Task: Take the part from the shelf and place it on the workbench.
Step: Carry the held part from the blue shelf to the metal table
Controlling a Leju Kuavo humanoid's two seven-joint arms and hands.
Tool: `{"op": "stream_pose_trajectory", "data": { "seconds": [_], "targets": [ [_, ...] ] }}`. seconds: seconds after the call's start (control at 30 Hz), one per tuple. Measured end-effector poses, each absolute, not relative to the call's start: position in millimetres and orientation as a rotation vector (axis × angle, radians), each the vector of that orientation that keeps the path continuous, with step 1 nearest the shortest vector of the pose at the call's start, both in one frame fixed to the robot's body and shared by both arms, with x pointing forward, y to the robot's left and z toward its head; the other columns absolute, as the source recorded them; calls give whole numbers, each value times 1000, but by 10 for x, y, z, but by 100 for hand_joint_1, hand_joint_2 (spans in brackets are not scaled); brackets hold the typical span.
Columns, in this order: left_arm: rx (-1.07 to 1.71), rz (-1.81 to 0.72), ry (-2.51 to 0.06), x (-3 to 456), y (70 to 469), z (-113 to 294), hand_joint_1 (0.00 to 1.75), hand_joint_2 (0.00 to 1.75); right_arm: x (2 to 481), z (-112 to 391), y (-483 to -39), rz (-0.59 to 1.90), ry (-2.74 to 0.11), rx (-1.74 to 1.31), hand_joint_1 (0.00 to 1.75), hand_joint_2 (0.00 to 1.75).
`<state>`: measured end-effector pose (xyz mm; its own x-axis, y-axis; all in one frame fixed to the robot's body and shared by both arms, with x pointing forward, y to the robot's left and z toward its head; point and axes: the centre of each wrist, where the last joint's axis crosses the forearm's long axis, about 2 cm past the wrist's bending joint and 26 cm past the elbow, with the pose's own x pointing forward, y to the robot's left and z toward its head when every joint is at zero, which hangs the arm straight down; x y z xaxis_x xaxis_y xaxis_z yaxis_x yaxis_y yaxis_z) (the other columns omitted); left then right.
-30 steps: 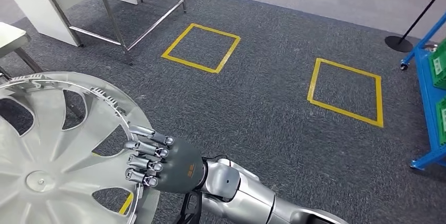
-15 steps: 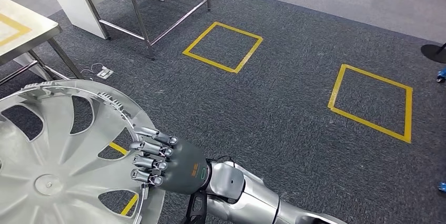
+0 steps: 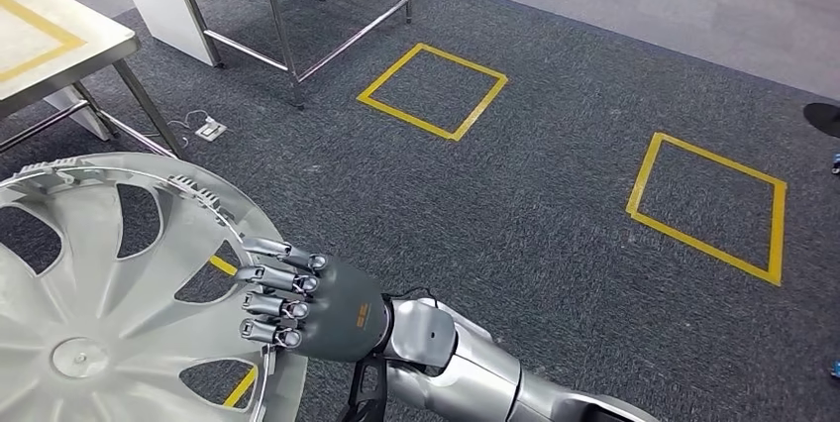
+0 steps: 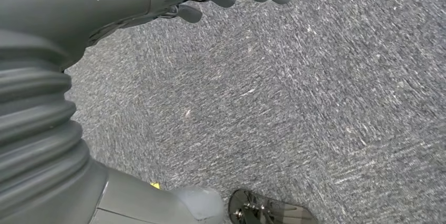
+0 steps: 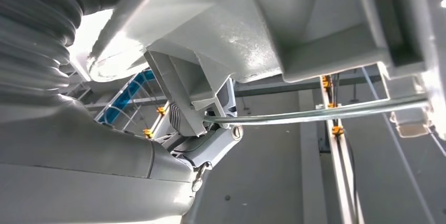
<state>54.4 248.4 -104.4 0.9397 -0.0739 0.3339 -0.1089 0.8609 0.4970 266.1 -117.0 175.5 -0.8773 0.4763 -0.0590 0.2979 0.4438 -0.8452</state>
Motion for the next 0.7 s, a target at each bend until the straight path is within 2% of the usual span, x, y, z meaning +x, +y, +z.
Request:
{"op": "stream_pose_trajectory", "data": {
  "seconds": [0.7],
  "targets": [
    [526,-9,-378,535,2496,-1048,0,175,2646,1556,-1236,1454,-2468,-684,175,175]
  ]
}}
